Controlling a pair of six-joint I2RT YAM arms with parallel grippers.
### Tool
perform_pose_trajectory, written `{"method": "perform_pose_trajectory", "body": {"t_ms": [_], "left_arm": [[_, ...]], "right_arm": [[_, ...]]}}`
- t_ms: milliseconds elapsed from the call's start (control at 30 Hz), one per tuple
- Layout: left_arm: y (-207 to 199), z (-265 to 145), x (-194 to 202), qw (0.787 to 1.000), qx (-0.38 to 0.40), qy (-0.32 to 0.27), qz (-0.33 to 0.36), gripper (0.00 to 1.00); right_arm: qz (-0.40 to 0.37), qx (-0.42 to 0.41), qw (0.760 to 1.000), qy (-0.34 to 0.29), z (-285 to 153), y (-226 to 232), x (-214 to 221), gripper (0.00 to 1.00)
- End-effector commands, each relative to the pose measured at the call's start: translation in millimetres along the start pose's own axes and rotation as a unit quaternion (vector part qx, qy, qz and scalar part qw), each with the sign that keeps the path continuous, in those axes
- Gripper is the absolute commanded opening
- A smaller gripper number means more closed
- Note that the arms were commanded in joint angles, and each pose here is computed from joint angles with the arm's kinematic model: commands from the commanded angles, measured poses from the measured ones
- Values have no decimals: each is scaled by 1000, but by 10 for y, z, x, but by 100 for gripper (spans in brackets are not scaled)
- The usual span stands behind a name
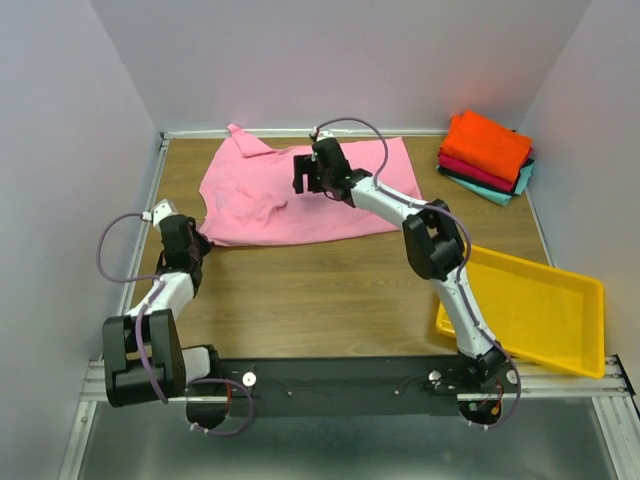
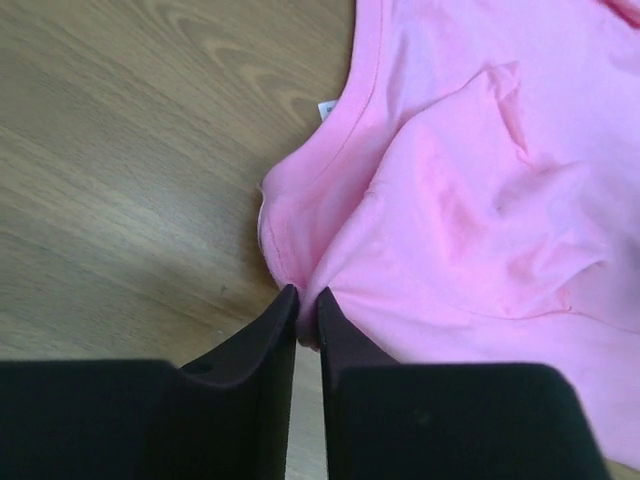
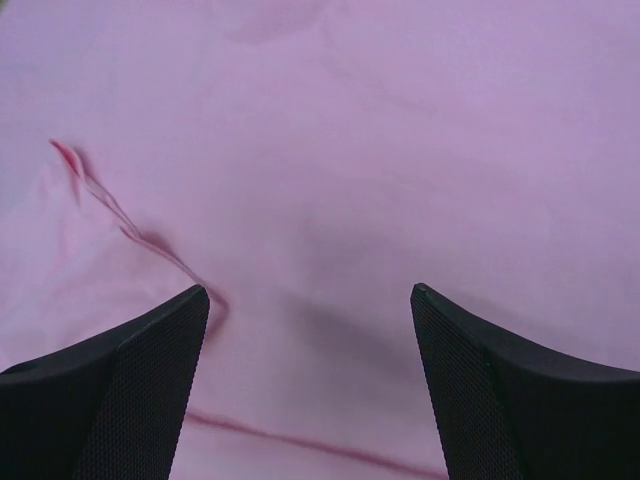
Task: Fold and stack the t-shirts
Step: Fold the tshirt
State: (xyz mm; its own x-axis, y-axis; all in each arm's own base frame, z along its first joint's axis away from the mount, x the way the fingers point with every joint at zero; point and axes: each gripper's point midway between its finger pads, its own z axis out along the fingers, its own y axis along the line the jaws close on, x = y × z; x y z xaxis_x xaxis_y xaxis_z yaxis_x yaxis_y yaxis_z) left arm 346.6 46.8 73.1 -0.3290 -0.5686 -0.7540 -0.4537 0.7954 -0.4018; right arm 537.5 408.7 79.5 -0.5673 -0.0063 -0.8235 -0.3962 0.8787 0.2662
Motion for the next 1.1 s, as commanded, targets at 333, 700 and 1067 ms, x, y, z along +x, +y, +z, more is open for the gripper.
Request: {"method": "perform_pose_trajectory", "body": {"t_ms": [333, 700, 1067], "left_arm": [[-141, -392, -696, 992, -2, -124, 11, 84], [-1364, -485, -503, 980, 149, -127, 42, 87], [-1800, 126, 76, 976, 201, -46, 71, 87]], "right_arm": [[27, 153, 987, -30, -1457, -1116, -258, 94], [98, 234, 967, 14, -1794, -2048, 329, 94], [129, 257, 956, 48, -1865, -2260, 736, 94]]}}
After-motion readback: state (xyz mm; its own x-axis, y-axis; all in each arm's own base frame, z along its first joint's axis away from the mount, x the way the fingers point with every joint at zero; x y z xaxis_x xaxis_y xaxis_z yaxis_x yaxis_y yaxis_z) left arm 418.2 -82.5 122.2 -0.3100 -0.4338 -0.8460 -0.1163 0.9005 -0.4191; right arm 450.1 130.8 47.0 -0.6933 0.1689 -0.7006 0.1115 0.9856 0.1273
